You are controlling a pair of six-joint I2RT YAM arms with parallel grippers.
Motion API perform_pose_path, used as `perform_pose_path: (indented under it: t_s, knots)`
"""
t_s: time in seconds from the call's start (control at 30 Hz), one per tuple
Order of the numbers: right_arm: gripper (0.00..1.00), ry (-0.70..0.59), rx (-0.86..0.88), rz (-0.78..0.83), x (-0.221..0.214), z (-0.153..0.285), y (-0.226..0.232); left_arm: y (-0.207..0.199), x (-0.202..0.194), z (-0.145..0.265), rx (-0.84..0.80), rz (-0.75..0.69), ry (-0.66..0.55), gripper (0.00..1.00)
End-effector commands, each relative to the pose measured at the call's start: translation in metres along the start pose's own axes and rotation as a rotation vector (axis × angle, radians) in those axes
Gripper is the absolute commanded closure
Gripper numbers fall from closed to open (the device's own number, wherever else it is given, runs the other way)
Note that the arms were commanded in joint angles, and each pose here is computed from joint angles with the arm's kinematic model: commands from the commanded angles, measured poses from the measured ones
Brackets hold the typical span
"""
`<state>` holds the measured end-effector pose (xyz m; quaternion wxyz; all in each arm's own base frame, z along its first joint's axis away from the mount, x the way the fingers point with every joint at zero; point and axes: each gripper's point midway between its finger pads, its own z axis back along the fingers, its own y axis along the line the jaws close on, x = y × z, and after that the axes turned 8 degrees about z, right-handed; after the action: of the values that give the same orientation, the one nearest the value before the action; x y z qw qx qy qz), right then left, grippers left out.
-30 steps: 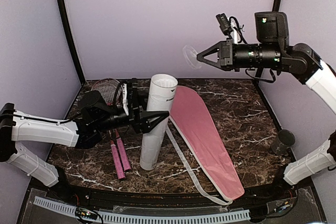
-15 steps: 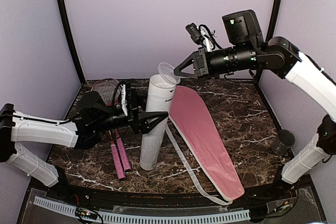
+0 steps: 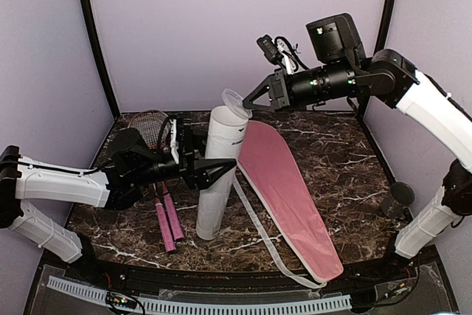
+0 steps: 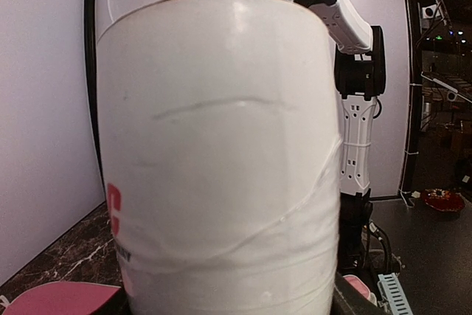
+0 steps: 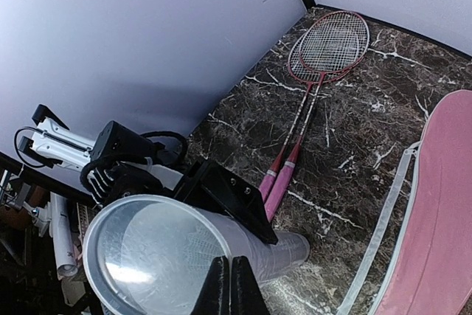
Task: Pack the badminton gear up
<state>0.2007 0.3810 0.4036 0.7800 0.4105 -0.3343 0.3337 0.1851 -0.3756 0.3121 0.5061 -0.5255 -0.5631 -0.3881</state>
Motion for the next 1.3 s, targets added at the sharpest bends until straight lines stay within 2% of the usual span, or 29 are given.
perform_pose_path:
  t_s: [0.0,0.9,1.13,1.27]
  knots:
    - [1.0,-0.012,-0.002,0.023,0.005,0.003,0.004,-0.006,-0.003,0.0,-0.024,0.023,0.03,0.34]
    - [1.0,0.032,-0.001,0.035,-0.006,-0.003,0.003,-0.006,-0.004,-0.002,-0.029,0.033,0.036,0.33]
    - [0.83,-0.004,-0.004,0.04,0.001,0.002,0.004,-0.006,-0.004,-0.002,-0.028,0.034,0.037,0.33]
    - [0.78,-0.02,0.002,0.04,0.005,0.001,0.005,-0.006,-0.002,-0.003,-0.029,0.032,0.034,0.33]
